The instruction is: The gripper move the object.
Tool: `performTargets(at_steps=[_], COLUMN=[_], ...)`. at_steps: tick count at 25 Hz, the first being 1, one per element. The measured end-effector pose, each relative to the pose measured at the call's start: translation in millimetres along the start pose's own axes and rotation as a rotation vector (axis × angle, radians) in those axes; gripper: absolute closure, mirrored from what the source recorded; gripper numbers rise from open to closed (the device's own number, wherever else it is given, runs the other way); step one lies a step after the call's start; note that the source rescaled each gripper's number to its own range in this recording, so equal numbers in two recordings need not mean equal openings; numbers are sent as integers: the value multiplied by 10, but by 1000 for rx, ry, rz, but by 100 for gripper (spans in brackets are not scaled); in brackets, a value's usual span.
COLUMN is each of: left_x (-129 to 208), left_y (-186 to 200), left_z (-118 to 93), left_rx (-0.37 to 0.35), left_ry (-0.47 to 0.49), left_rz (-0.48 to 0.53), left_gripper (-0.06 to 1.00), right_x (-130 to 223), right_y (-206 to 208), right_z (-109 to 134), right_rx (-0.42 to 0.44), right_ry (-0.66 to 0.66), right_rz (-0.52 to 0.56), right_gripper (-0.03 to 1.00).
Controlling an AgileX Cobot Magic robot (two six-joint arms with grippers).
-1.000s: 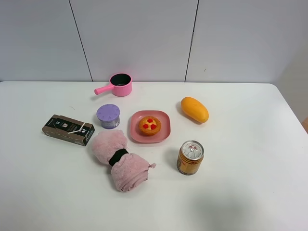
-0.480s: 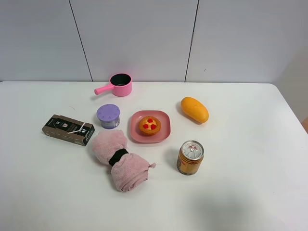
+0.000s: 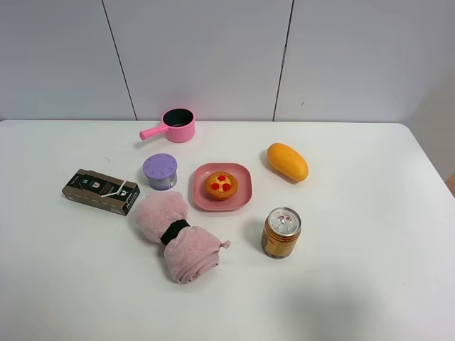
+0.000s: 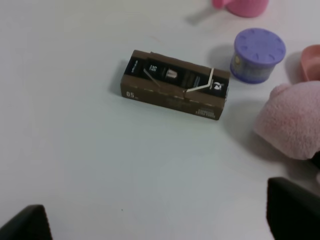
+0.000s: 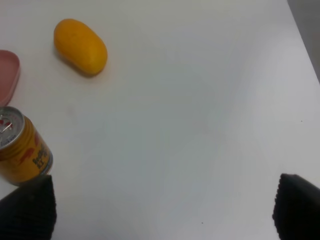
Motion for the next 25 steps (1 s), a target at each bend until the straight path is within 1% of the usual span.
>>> performTargets(at_steps=[7,25], left_x=[39,42], left_y=[110,118], left_z=[9,10], left_rx=[20,22], left_ry=[-2,-2], left_rz=[-77,-83], left_gripper=[35,35], right_x=[0,2], right_y=[0,-2], right_z=[0,0], right_rx=[0,0], right_ry=[0,0], right_rz=[0,1], right_gripper=[-3,-3])
Point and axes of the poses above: a point on each arm's last joint axis where the gripper is mounted, y pointing back along that axis away from the gripper, z along the wrist's bending axis when the last joint is at zero, x = y × z, the point moved 3 cm from there along -y, pointing out along that axis toward the gripper, and after that the axes turned 13 degrees about y, right-handed, at the moved point
